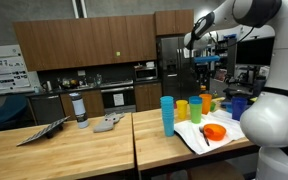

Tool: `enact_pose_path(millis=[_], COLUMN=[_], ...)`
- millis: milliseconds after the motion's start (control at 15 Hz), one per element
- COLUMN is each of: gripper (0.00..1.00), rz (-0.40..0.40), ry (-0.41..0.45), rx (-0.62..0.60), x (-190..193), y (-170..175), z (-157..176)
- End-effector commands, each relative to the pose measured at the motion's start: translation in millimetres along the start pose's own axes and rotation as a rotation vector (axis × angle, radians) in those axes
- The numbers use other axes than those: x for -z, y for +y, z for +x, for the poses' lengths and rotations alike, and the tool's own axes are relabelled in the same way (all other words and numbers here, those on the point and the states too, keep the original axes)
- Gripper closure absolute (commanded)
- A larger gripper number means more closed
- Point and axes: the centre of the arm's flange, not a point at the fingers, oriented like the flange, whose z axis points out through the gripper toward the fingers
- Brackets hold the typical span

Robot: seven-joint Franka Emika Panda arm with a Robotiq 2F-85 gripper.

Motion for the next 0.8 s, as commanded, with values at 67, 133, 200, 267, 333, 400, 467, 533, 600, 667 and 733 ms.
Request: enact_pose_path(millis=[67, 133, 200, 267, 333, 400, 467, 533, 600, 667, 733], gripper=[0.70, 0.70, 0.70, 0.70, 0.45, 0.45, 0.41, 0.34, 0.29, 0.23, 0.16], rz=[0.000, 0.000, 0.000, 0.000, 0.000, -0.005, 0.001, 0.007, 0.013, 0.017, 0.019], ry=[0.000, 0.000, 0.000, 0.000, 0.000, 0.007, 0.006, 0.004, 0.007, 0.007, 0.018], rx=[0.000, 0.000, 0.000, 0.000, 0.000, -0.009, -0.019, -0.030, -0.054, -0.077, -0.112], x=[0.0, -0.1, -0.1, -0.1, -0.1, -2.4, -4.4, -5.7, -8.0, -10.9, -14.6], y=[0.0, 0.0, 0.0, 0.0, 0.0, -3.5, -4.6, -4.1, -2.1, 1.4, 6.1], z=[0.0, 0.0, 0.1, 0.1, 0.1, 0.5, -0.4, 0.0, -0.3, -4.8, -7.5])
